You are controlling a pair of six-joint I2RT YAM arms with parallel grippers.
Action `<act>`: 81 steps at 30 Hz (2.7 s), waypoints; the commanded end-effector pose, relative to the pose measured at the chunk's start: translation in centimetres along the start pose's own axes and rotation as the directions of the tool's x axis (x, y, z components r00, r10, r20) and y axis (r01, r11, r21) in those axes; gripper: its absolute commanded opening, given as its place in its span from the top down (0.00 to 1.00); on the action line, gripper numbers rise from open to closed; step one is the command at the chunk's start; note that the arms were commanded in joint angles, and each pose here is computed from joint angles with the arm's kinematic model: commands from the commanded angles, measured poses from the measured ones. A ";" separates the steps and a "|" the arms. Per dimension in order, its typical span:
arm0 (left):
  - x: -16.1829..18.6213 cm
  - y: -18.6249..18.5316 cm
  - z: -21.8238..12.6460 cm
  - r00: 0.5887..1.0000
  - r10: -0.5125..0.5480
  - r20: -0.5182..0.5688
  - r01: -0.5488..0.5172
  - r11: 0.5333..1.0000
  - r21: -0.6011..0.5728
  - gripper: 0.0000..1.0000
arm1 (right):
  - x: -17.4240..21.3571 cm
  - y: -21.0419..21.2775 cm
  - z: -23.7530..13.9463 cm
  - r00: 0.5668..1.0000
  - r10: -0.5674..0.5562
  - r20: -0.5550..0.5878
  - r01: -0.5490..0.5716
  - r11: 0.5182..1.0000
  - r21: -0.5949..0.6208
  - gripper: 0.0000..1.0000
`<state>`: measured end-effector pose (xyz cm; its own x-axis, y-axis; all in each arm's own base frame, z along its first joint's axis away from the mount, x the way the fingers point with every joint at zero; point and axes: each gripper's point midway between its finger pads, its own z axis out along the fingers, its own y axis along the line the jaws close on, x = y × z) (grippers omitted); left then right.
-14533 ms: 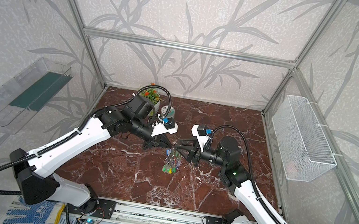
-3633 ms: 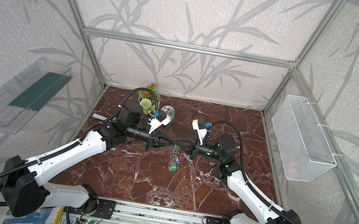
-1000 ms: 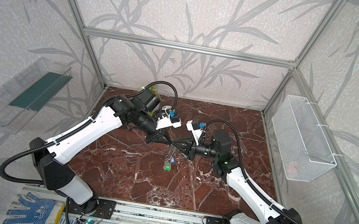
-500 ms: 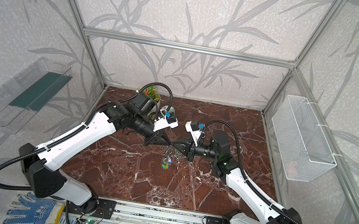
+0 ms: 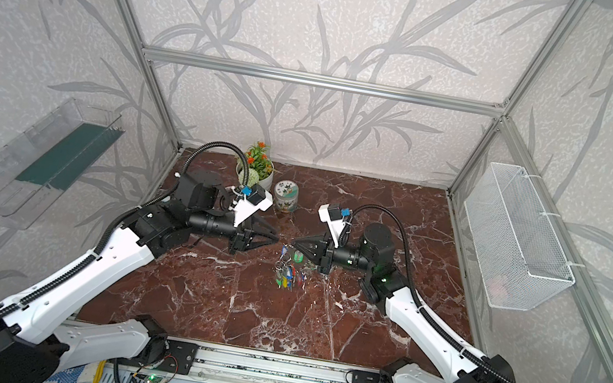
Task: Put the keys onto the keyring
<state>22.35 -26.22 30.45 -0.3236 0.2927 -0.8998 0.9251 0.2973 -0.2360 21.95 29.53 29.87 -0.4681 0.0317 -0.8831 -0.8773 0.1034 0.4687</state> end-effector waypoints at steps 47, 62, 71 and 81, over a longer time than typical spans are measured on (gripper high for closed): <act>-0.9 -1.3 0.7 0.996 -0.032 0.079 0.026 0.997 0.074 0.64 | -3.4 2.6 -0.6 0.992 -0.078 0.098 0.086 0.993 -0.079 1.00; -1.1 -1.4 2.7 0.996 -0.047 0.077 0.034 0.988 0.153 0.73 | -3.4 2.6 -0.6 0.992 -0.074 0.099 0.082 0.993 -0.084 1.00; -1.5 -1.4 3.2 0.994 -0.058 0.090 0.042 0.985 0.168 0.82 | -3.3 2.3 -0.4 0.993 -0.069 0.097 0.077 0.993 -0.086 1.00; -1.4 -1.5 3.6 0.995 -0.059 0.085 0.044 0.984 0.175 0.93 | -3.3 2.1 -0.4 0.993 -0.065 0.094 0.073 0.994 -0.084 1.00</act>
<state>22.18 -29.85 30.06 -0.3863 0.2060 -0.8991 0.9190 0.1700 -0.3558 22.21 29.27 31.35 -0.4771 0.0773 -0.8755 -0.8736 0.0667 0.4820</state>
